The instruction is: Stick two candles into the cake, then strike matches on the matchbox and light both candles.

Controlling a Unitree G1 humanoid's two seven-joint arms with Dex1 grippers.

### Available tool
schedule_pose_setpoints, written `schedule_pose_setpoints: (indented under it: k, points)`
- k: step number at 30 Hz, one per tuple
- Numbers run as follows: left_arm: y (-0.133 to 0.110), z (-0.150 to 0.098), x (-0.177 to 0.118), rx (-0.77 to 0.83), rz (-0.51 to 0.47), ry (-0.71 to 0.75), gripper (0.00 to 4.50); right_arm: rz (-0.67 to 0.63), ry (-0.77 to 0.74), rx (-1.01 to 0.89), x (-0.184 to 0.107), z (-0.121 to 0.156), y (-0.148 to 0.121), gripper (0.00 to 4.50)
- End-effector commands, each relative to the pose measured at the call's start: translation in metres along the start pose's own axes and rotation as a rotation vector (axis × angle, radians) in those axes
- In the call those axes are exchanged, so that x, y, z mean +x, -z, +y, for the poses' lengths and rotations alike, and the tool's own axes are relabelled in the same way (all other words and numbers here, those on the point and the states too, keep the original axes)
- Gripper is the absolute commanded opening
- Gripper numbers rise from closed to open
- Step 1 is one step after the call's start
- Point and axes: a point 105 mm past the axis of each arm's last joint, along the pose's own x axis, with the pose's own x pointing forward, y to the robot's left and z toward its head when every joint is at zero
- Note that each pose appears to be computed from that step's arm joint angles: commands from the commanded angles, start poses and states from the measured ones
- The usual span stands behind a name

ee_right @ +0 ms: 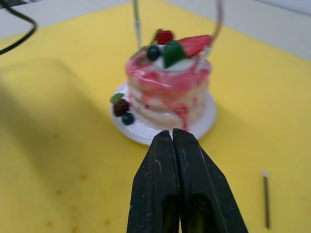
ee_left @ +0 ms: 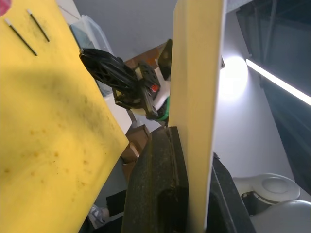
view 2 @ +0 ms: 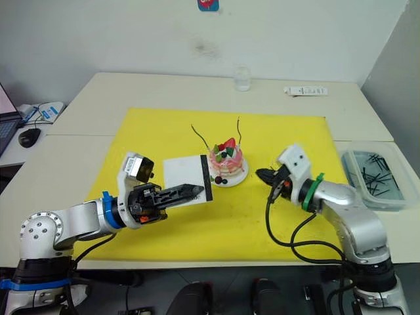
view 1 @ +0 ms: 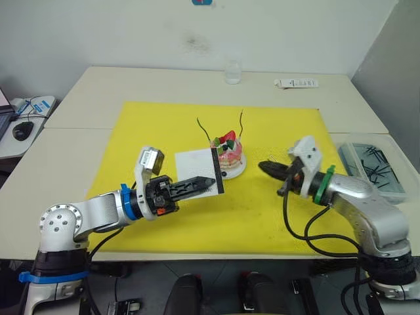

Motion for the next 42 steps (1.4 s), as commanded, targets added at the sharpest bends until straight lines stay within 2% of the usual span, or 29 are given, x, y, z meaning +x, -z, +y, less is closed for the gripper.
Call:
schedule_pose_setpoints:
  k: [1,8,20,24,29,30,31,37,42]
  points:
    - [0.001,-0.014,0.007,0.074,-0.012,0.015,0.00,-0.047,0.139,-0.016,-0.011,-0.018,-0.002,1.17]
    - [-0.003,-0.007,0.019,0.124,-0.098,-0.026,0.00,-0.047,0.243,-0.016,0.001,-0.042,0.024,3.62]
    - [0.001,-0.007,0.025,0.121,-0.136,-0.019,0.00,-0.044,0.250,0.054,0.042,-0.057,0.043,3.62]
    - [0.002,-0.006,0.024,0.127,-0.139,-0.027,0.00,0.007,0.222,0.066,0.053,-0.051,0.056,3.62]
    - [0.000,-0.005,0.022,0.131,-0.149,-0.038,0.00,0.025,0.242,0.098,0.056,-0.053,0.064,3.62]
    - [0.000,-0.006,0.022,0.131,-0.149,-0.038,0.00,0.026,0.248,0.102,0.055,-0.055,0.065,3.27]
    - [0.001,-0.006,0.022,0.130,-0.148,-0.038,0.00,0.025,0.249,0.104,0.054,-0.055,0.065,3.10]
    - [0.005,-0.007,0.023,0.126,-0.146,-0.038,0.00,0.043,0.240,0.116,0.051,-0.053,0.069,0.97]
    - [0.004,-0.007,0.023,0.128,-0.147,-0.041,0.00,0.058,0.246,0.122,0.052,-0.054,0.073,0.97]
